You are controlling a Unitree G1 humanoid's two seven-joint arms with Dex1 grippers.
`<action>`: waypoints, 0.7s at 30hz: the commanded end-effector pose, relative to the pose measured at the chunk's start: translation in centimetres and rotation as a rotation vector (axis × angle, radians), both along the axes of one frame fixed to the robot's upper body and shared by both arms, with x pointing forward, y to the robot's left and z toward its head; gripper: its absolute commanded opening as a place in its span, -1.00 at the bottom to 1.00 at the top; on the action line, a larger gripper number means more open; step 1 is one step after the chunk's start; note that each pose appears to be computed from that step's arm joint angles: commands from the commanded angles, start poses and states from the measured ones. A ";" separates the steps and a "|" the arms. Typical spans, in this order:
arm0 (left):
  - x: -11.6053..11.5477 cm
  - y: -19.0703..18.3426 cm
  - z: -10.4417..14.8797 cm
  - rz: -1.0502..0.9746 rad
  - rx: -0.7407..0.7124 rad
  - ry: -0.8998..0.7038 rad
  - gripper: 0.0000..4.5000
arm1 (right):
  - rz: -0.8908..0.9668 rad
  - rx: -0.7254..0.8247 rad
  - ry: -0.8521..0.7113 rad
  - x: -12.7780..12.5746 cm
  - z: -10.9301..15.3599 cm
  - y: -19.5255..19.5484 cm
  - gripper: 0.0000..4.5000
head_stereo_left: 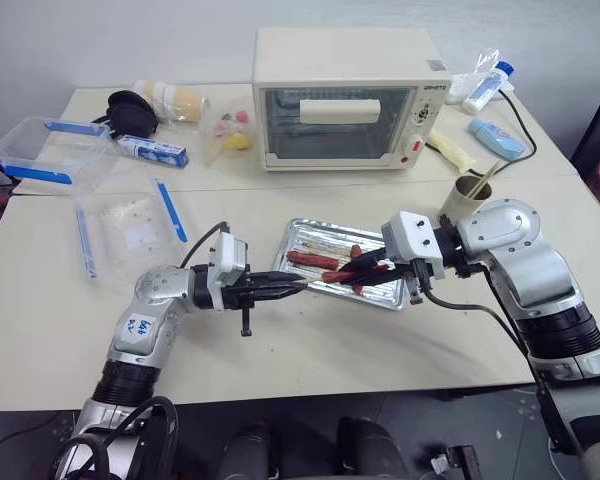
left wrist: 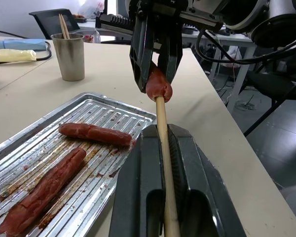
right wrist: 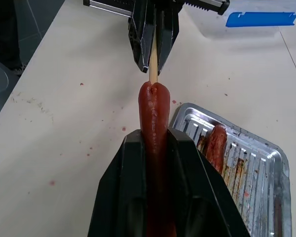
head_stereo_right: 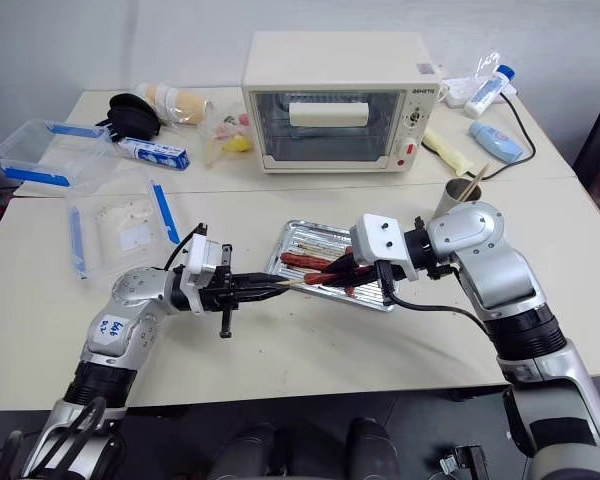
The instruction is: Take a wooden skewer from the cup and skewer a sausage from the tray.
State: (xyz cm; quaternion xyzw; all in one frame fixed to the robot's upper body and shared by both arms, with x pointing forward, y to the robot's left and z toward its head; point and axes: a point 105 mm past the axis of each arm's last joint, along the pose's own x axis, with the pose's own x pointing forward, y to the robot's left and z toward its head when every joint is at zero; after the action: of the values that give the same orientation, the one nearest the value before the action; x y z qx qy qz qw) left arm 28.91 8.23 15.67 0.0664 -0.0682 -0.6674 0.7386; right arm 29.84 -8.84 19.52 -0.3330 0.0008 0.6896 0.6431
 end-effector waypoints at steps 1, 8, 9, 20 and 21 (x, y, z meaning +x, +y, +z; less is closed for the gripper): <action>-1.4 -3.3 1.4 -0.129 -0.027 -0.064 -1.00 | 0.158 0.064 -0.048 -2.1 1.3 3.2 -0.78; -1.0 -1.2 1.4 -0.070 -0.016 -0.060 -1.00 | 0.061 0.070 -0.008 -1.2 1.5 1.8 -0.68; -0.8 -0.6 1.3 -0.049 -0.010 -0.062 -1.00 | 0.048 0.069 -0.011 -1.0 1.6 1.3 -0.55; -2.0 7.0 0.4 0.205 0.034 -0.050 -1.00 | -0.111 0.083 -0.030 -1.4 1.8 -5.2 0.98; -2.2 7.6 0.6 0.246 0.016 -0.051 -1.00 | -0.123 0.138 -0.043 -1.6 2.1 -5.5 0.98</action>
State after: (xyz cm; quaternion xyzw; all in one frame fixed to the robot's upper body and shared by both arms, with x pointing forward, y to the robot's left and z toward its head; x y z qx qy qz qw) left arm 27.16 15.51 14.37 0.0867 -0.0352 -0.5824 0.8075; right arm 28.90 -14.31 19.66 -0.2959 0.0138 0.6474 0.7022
